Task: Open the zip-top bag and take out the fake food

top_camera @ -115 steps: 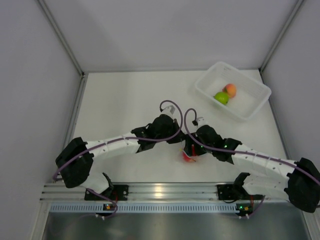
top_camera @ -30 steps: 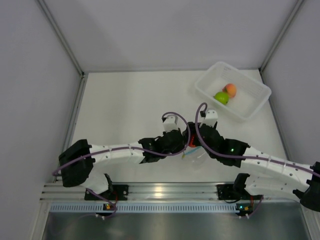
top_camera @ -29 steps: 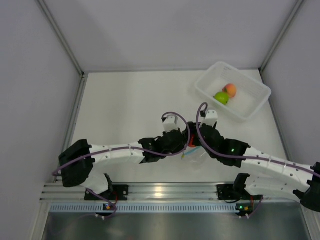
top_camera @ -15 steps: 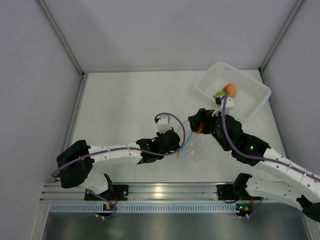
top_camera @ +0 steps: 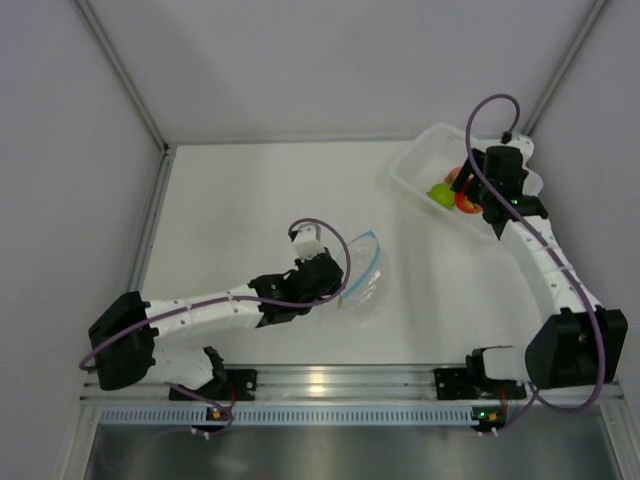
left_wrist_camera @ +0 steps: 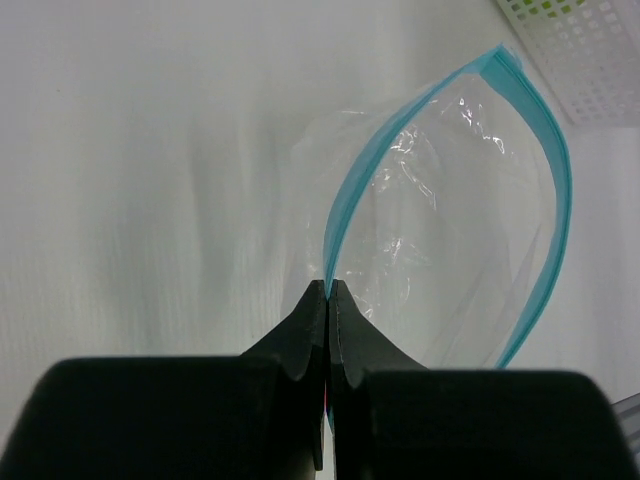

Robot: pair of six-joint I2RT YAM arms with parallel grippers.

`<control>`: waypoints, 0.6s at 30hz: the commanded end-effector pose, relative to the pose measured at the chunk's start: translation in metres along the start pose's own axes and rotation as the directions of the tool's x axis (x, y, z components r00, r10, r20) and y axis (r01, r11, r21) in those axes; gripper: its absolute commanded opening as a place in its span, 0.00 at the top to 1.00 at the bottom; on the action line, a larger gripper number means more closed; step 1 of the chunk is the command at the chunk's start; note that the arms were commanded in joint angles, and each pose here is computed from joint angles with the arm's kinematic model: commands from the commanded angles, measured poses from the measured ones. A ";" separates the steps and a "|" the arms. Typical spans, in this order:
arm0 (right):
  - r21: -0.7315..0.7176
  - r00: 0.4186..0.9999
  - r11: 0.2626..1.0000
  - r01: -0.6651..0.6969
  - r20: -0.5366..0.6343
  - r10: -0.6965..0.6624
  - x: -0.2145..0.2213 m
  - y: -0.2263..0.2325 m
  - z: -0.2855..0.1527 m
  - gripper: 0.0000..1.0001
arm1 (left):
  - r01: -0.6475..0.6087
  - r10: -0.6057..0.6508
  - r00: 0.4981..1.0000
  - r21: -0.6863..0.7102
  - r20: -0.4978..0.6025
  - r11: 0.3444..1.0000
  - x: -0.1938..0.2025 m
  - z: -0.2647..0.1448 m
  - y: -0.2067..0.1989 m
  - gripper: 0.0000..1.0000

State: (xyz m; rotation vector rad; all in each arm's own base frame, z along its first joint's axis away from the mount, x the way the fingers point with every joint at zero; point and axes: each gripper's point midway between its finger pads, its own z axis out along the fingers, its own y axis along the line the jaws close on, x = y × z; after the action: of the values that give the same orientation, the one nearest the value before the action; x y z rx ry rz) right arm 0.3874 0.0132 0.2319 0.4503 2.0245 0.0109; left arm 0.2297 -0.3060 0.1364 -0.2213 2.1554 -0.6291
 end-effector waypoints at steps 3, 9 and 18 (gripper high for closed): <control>0.055 0.993 0.992 -0.114 0.010 0.114 -0.030 -0.024 0.051 0.51 | -0.025 0.025 1.000 -0.011 0.000 1.000 -0.016 -0.014 0.009 1.00; 0.203 0.990 0.974 -0.101 -0.072 0.118 -0.011 -0.052 0.110 0.49 | -0.045 0.047 0.997 -0.033 0.063 0.998 -0.053 -0.048 0.021 1.00; 0.246 0.981 0.969 -0.024 -0.180 0.070 0.015 -0.065 0.136 0.22 | -0.050 0.091 0.974 -0.196 0.205 0.979 -0.123 -0.091 0.068 1.00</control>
State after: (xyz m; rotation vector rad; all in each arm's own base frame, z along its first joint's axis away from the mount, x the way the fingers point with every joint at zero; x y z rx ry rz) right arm 0.4621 -0.0573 0.1117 0.6933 2.2706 -0.1617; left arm 0.2332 -0.2029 0.2204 -0.2951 2.0305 -0.4839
